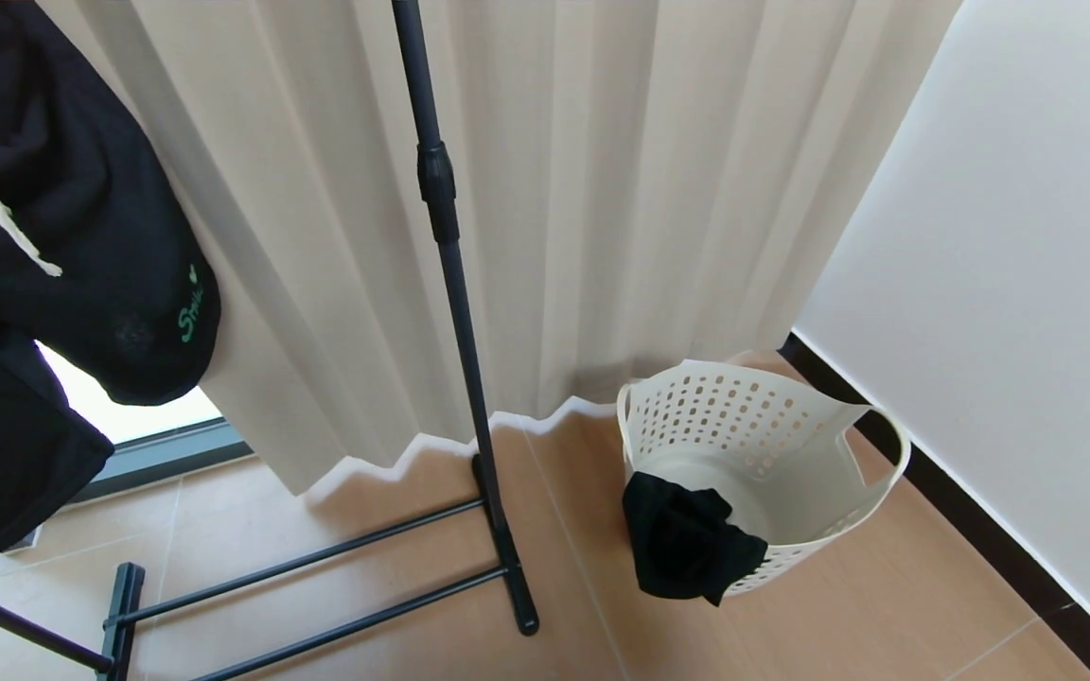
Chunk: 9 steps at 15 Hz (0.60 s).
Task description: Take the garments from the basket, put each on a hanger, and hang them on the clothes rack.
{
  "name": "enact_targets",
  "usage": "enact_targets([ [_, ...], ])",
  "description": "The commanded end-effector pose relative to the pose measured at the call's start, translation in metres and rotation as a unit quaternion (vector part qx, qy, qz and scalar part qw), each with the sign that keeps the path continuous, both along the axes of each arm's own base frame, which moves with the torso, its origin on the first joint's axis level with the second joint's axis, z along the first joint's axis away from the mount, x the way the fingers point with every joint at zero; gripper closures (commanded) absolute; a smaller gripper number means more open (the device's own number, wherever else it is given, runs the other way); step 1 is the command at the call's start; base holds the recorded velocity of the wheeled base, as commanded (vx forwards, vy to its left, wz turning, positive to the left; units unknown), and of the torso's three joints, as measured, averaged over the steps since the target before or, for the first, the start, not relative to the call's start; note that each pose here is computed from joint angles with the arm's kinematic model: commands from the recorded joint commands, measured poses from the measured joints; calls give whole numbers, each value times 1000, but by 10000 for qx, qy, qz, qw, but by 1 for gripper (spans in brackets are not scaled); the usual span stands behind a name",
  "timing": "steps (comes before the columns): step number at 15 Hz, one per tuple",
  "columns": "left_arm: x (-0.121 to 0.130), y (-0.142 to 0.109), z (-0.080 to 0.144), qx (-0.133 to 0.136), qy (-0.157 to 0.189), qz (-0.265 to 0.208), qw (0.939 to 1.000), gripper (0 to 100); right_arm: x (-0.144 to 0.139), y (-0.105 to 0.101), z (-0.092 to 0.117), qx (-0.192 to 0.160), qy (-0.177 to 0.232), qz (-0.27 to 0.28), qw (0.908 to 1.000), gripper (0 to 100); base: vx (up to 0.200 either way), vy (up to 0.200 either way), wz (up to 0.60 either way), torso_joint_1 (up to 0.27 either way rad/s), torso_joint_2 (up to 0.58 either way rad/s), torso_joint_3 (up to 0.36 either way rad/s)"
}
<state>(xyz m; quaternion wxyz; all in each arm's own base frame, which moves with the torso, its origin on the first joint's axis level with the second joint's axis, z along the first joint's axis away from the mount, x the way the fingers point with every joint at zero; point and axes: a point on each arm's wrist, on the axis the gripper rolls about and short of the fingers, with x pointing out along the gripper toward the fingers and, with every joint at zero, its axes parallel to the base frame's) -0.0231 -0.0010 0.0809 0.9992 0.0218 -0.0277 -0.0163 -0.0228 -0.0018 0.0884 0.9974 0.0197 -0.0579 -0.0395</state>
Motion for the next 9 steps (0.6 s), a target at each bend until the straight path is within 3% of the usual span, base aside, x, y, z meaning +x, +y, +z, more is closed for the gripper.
enact_targets([
  [1,0,0,0,-45,6,36,10000,0,0,0,0,-6,5,-2,10000,0,0,0,0,-2,7,-198],
  [7,0,0,0,-37,6,29,10000,0,0,0,0,10,4,0,10000,0,0,0,0,4,5,-200],
  [9,0,0,0,-37,6,29,10000,0,0,0,0,-6,-2,-2,10000,0,0,0,-600,7,0,-195],
])
